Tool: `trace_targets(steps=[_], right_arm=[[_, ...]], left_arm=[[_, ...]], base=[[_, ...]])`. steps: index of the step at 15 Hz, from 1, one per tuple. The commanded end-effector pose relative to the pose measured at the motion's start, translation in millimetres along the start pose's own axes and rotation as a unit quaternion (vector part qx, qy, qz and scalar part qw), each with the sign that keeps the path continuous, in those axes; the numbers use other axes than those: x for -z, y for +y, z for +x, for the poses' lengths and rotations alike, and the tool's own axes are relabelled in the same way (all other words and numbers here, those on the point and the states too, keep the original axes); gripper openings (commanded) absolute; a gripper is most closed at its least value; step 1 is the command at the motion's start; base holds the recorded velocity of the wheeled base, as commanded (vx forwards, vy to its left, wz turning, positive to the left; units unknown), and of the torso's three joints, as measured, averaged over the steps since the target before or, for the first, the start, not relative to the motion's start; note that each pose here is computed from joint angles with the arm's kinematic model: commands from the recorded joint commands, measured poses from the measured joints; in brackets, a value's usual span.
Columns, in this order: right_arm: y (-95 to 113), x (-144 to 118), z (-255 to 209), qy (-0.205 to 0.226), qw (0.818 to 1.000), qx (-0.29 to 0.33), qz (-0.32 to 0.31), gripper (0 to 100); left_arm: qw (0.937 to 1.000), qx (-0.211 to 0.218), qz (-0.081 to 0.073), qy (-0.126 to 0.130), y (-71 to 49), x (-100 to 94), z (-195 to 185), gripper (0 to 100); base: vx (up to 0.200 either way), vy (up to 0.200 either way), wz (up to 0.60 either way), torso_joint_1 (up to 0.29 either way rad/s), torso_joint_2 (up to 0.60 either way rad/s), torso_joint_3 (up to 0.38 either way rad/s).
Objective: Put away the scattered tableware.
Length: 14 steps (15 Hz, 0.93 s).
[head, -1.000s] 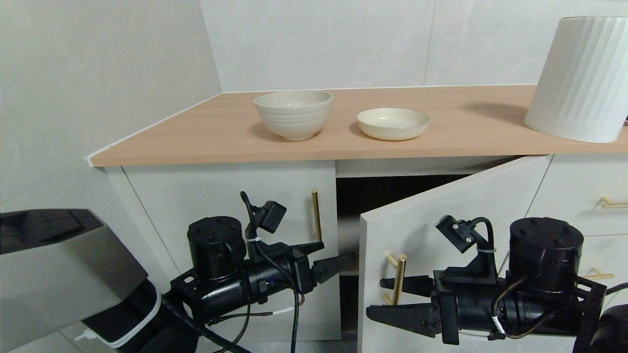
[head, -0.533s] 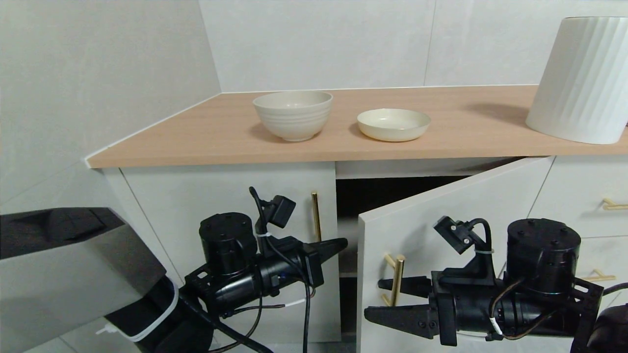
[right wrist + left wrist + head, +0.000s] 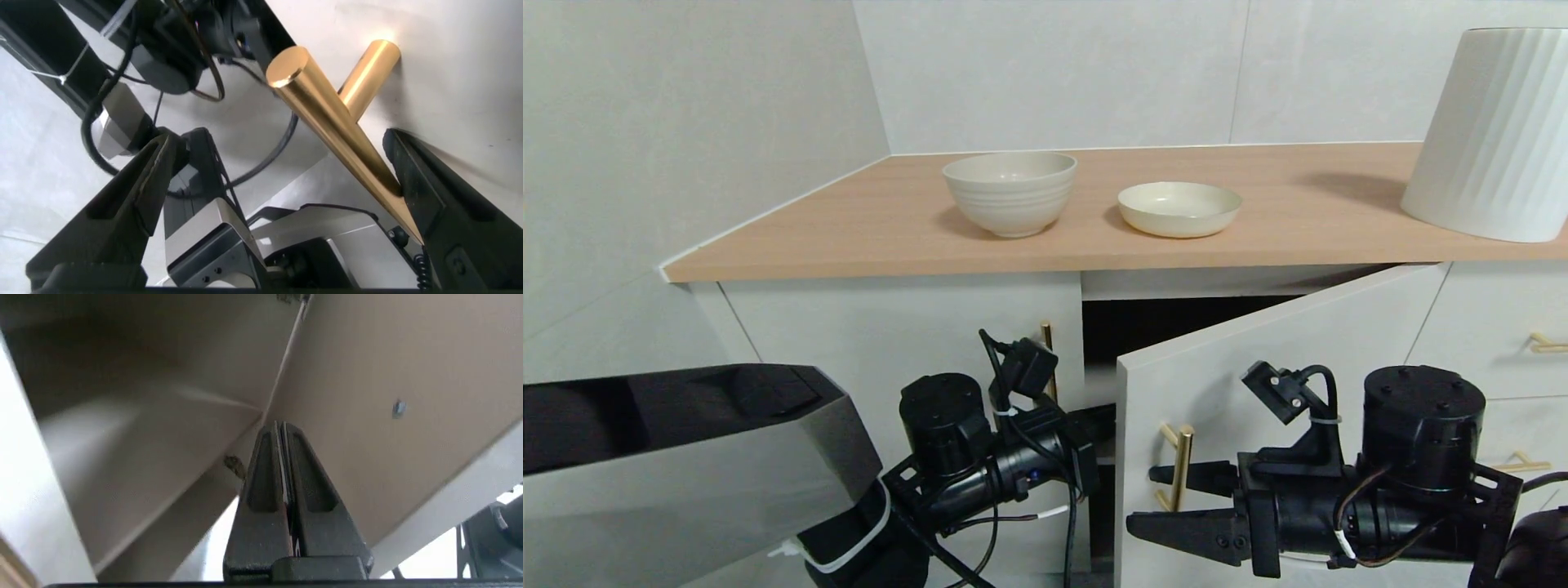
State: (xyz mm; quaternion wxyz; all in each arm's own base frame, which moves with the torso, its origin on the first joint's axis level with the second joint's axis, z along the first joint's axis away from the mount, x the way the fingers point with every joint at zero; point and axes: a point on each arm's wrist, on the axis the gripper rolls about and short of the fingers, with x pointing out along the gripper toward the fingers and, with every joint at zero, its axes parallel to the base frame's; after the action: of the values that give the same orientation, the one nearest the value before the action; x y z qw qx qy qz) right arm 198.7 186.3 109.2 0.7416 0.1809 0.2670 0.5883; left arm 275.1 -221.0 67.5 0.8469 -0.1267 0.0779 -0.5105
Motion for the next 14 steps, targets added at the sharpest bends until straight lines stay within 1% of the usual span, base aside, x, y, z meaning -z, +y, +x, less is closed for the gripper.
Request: trace_targets(steps=[1, 3, 7, 9, 12, 14], right_arm=[[-3, 1, -1, -0.005, 1.000, 0.007, 0.000, 100], [-6, -2, -5, -0.025, 0.999, 0.024, -0.005, 100], [-11, -6, -10, -0.045, 0.998, 0.049, -0.006, 100], [-15, -9, -13, -0.058, 0.996, 0.066, -0.007, 100], [-29, -16, -25, -0.089, 0.990, 0.095, -0.046, 100], [-32, -19, -35, -0.102, 0.987, 0.110, -0.055, 100]], left_arm=[[1.0000, 0.006, -0.002, 0.007, -4.0, 4.8, 2, 0], [0.9998, 0.020, -0.002, 0.010, -12.7, 6.5, 6, 0], [0.9993, 0.036, -0.001, 0.010, -23.0, 7.1, 10, 0], [0.9992, 0.039, 0.000, 0.009, -24.9, 6.2, 11, 0], [0.9991, 0.040, -0.001, 0.010, -26.3, 6.8, 11, 0], [0.9991, 0.041, 0.000, 0.010, -26.3, 6.7, 11, 0]], base=[[0.000, 0.000, 0.00, 0.000, 0.00, 0.000], [0.000, 0.000, 0.00, 0.000, 0.00, 0.000], [0.000, 0.000, 0.00, 0.000, 0.00, 0.000], [0.000, 0.000, 0.00, 0.000, 0.00, 0.000], [0.000, 0.000, 0.00, 0.000, 0.00, 0.000], [0.000, 0.000, 0.00, 0.000, 0.00, 0.000]])
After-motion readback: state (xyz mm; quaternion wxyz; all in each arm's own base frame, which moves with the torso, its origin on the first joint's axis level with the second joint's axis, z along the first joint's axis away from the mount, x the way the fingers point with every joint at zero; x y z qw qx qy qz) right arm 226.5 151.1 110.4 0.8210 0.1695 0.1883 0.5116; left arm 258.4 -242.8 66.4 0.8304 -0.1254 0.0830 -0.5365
